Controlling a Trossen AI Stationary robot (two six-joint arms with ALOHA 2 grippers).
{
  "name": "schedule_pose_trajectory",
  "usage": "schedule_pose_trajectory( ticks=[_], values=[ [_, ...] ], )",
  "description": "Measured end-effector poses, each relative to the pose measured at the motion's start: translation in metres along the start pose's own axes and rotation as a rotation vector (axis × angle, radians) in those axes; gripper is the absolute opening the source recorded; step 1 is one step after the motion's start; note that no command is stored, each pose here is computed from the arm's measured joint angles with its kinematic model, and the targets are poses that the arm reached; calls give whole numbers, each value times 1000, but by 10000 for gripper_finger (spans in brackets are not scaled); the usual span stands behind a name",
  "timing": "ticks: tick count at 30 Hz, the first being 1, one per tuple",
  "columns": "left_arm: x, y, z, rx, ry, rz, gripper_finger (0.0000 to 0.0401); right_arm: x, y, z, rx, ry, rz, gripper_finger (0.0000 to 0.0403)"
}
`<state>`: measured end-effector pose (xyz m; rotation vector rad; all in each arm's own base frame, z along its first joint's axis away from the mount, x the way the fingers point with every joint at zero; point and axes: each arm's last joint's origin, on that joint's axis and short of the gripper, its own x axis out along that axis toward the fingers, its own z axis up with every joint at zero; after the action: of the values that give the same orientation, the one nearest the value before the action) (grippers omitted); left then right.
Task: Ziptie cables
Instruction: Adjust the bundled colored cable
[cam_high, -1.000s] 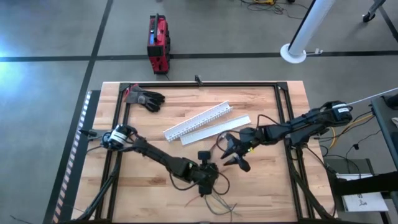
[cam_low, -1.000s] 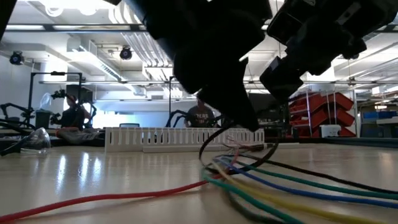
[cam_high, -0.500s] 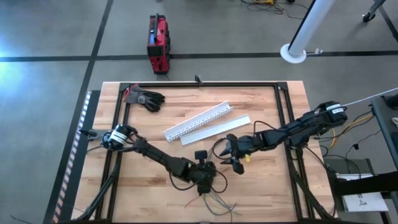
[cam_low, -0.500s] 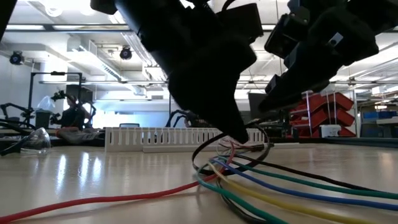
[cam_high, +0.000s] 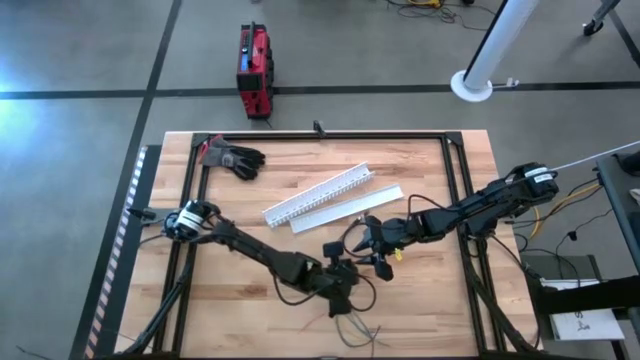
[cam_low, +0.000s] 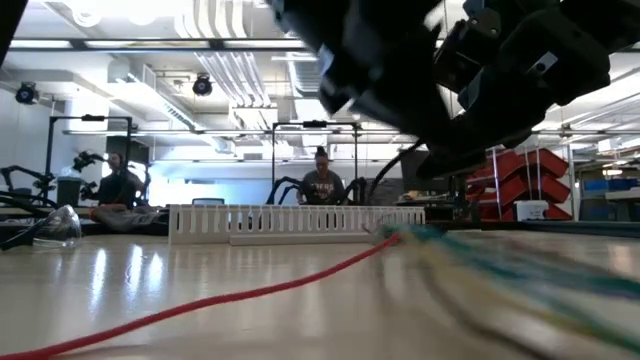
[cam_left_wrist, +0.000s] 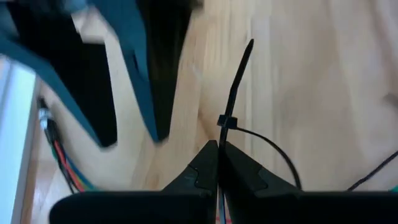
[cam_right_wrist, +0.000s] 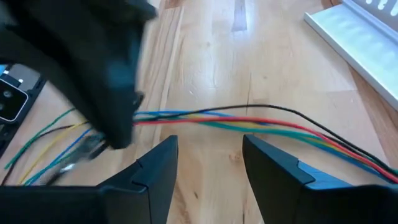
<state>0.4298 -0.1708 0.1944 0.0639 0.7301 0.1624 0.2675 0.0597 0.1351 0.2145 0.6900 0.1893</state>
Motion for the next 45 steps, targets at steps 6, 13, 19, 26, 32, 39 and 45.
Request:
schedule_pose_trajectory(
  ticks=[6, 13, 19, 26, 32, 39, 45],
  values=[
    [-14, -2, 31, -44, -86, -26, 0, 0, 0, 0, 8, 1, 2, 171],
    [-39, -3, 76, -113, -219, -67, 0, 0, 0, 0, 8, 1, 2, 163],
    [-67, 0, 114, -177, -340, -105, 0, 0, 0, 0, 7, -3, 1, 155],
    [-96, 10, 150, -230, -517, -137, 0, 0, 1, 4, 71, -31, 10, 147],
    [-94, 13, 143, -214, -404, -109, 0, 0, 2, 5, 82, -17, 48, 149],
    [-56, 7, 95, -218, -191, -59, 0, -10, 13, 5, 57, 31, 96, 141],
    [-17, 1, 37, -234, -51, -70, 0, -18, 23, 0, 46, 80, 102, 122]
  ],
)
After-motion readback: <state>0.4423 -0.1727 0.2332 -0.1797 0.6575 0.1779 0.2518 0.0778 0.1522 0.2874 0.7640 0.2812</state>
